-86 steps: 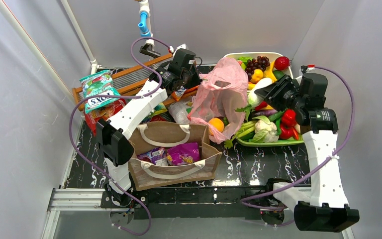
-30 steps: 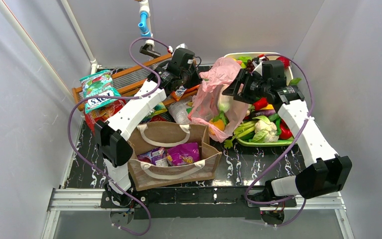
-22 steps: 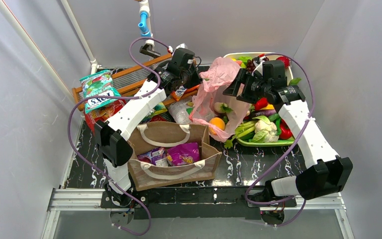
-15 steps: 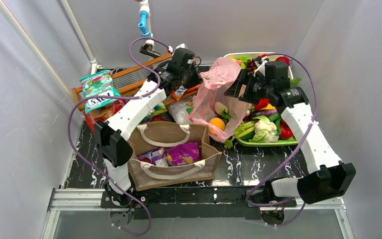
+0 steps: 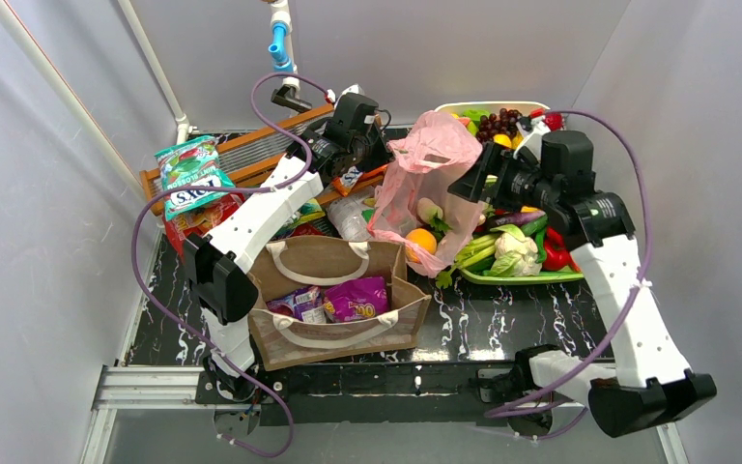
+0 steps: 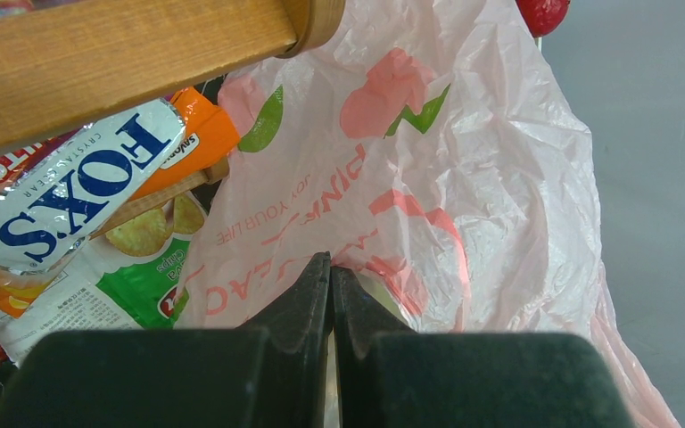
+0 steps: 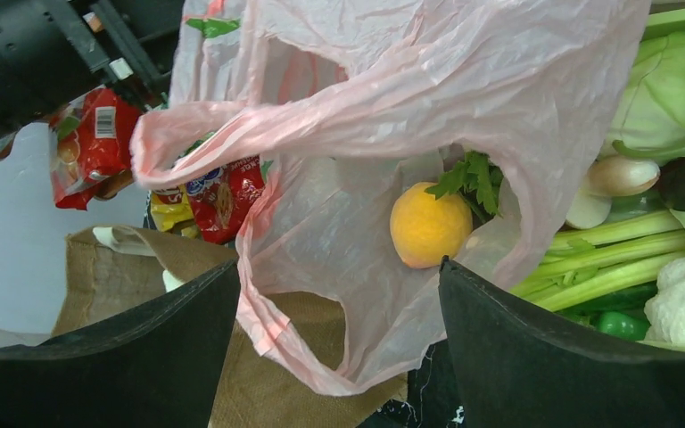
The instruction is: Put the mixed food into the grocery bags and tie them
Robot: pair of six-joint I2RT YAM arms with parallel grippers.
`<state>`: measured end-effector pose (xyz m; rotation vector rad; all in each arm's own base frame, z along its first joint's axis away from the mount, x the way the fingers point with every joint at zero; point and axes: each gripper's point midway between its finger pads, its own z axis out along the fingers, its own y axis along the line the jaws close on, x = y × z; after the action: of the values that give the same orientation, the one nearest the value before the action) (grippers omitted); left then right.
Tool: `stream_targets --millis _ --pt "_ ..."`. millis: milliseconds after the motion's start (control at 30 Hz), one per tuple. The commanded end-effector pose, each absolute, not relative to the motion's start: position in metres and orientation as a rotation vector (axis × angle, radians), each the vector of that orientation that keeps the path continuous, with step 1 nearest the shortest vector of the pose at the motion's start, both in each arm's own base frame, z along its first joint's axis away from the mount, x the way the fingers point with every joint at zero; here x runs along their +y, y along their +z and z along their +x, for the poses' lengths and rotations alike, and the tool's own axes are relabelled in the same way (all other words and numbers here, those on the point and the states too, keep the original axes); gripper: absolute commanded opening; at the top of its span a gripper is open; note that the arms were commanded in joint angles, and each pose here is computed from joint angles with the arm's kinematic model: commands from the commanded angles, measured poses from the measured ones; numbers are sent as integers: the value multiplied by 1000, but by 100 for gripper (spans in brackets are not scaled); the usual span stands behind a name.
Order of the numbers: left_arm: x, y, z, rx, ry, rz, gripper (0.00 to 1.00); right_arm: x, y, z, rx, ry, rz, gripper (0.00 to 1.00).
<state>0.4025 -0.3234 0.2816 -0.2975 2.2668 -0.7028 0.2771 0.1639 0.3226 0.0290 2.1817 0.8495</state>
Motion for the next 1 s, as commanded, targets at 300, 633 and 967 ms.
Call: stream_targets --millis 300,633,967 --pt "-316 305 393 2238 -747 -305 0 120 328 229 2125 646 65 88" --pt "-317 299 391 2255 -748 -301 0 89 290 221 2231 441 151 88" --pt "-314 294 387 2265 -733 -292 0 33 248 221 2315 64 380 85"
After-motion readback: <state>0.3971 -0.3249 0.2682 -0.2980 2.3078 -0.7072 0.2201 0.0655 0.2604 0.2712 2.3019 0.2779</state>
